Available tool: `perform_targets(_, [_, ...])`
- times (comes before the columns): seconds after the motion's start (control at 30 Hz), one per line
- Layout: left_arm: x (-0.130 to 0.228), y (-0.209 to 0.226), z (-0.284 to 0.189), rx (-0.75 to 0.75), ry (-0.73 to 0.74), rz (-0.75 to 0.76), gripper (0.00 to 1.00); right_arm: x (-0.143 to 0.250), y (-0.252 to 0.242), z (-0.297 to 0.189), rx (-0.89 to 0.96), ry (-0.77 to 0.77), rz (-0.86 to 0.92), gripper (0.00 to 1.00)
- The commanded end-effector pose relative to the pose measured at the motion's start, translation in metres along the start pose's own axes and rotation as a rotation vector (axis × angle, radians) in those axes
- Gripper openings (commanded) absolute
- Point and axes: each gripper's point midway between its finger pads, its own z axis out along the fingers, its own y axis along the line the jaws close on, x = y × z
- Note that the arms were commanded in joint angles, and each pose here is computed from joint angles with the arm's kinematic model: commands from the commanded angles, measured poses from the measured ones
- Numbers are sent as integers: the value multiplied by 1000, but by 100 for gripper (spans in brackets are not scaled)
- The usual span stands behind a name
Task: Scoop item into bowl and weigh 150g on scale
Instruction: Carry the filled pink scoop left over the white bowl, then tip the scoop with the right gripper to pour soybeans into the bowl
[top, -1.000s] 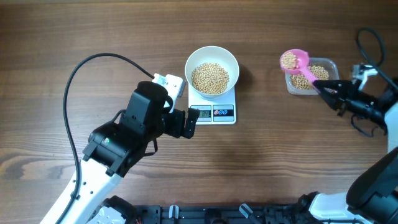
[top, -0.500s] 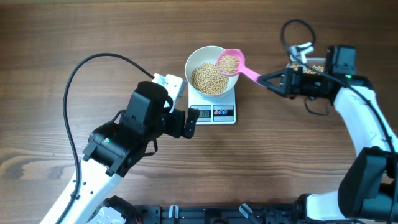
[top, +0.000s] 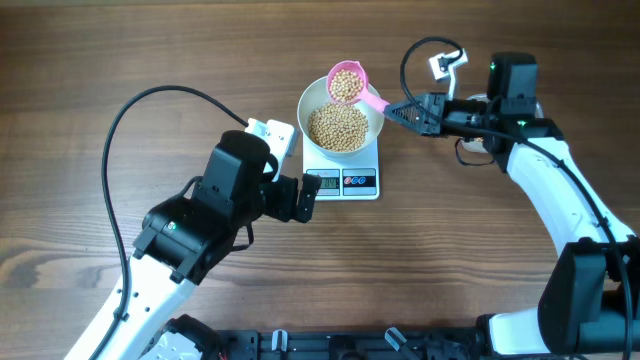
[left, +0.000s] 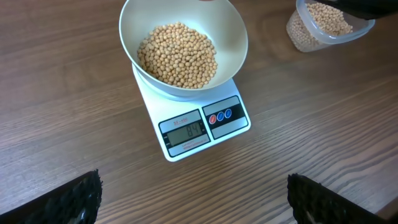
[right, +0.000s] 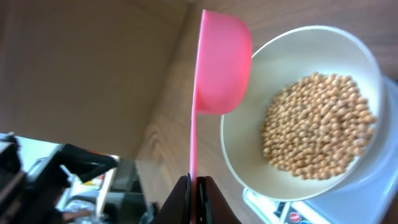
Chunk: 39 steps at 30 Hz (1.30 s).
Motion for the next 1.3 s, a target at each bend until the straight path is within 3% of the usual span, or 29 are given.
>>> perform_targets(0.0, [-2,-1,0,6,-2,-12,100,-4,-24,1,127,-20,-113,5])
perform_targets(0.17, [-2,-1,0,6,-3,-12,100,-5,-27,2,166,-22,-151,5])
perform_targets(0.8, [-2,-1,0,6,-3,-12,100,8,-12,16,429,66,-589,4])
perform_targets(1.27, [-2,-1,0,6,-3,-12,100,11,-17,19,618,137,-814,5])
